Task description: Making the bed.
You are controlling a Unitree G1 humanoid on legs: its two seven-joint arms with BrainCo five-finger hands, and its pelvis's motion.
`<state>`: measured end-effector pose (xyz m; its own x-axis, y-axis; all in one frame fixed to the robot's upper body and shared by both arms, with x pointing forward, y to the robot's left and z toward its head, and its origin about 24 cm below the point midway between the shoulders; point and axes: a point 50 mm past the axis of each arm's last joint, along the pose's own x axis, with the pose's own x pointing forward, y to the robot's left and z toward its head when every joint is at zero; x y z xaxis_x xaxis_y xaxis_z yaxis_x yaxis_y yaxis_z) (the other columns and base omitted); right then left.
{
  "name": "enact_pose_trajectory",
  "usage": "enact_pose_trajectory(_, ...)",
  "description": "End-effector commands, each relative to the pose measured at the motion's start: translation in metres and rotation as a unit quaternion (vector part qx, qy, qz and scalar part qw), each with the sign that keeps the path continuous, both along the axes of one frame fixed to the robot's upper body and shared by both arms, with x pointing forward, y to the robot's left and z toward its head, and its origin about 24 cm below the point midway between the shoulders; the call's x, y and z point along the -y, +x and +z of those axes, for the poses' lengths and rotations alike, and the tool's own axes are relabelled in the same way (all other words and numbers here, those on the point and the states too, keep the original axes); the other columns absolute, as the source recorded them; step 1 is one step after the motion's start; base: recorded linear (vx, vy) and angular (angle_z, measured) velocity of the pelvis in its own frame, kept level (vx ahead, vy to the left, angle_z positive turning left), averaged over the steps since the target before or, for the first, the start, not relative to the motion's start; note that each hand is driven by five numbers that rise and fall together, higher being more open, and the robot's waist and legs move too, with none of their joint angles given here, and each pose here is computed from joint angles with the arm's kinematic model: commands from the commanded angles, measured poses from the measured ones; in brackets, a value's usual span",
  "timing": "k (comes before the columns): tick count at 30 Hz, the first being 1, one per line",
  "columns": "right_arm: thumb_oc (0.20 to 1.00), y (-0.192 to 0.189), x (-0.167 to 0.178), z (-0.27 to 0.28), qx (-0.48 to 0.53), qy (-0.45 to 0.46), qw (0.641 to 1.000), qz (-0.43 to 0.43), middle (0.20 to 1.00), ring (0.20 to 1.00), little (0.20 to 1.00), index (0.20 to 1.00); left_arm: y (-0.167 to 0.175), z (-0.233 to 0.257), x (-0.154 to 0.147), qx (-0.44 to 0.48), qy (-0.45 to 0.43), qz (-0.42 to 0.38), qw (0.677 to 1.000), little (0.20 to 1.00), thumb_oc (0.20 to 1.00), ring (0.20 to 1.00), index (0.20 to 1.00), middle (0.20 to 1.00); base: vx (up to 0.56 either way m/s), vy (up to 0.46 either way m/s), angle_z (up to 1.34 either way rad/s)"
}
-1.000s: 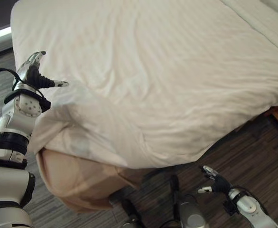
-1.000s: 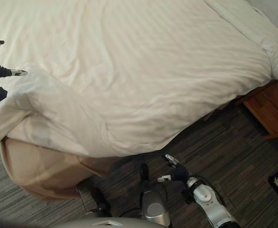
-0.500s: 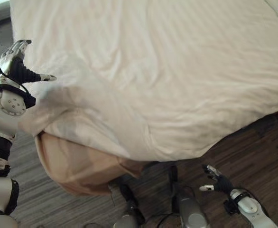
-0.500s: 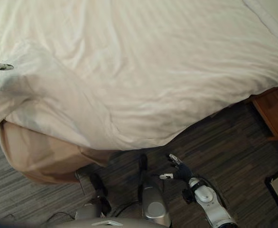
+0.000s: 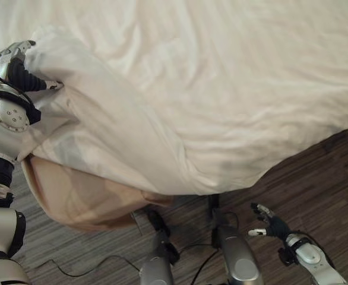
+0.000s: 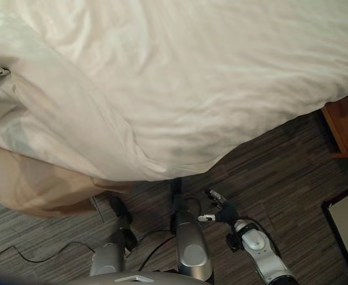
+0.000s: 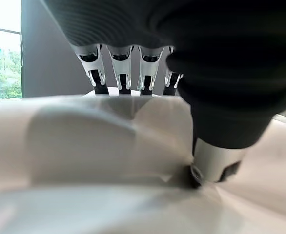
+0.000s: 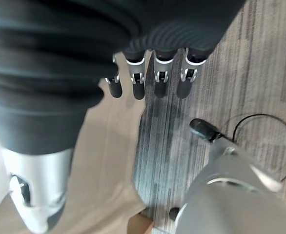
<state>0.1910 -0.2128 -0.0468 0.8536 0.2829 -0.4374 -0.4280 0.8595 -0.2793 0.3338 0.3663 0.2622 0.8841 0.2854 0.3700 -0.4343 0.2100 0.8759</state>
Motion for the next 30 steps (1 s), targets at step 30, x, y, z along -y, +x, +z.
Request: enact_pose_trajectory(30, 1.0, -0.029, 0.007, -0.043, -0.108, -0.01, 0.992, -0.063, 1.0, 1.0, 1.0, 1.0, -0.141, -0.218, 0.074, -0.127, -0.478, -0.173, 0.851, 0.2, 0.2, 0.2, 0.2, 0.2, 0.03, 0.07, 0.06)
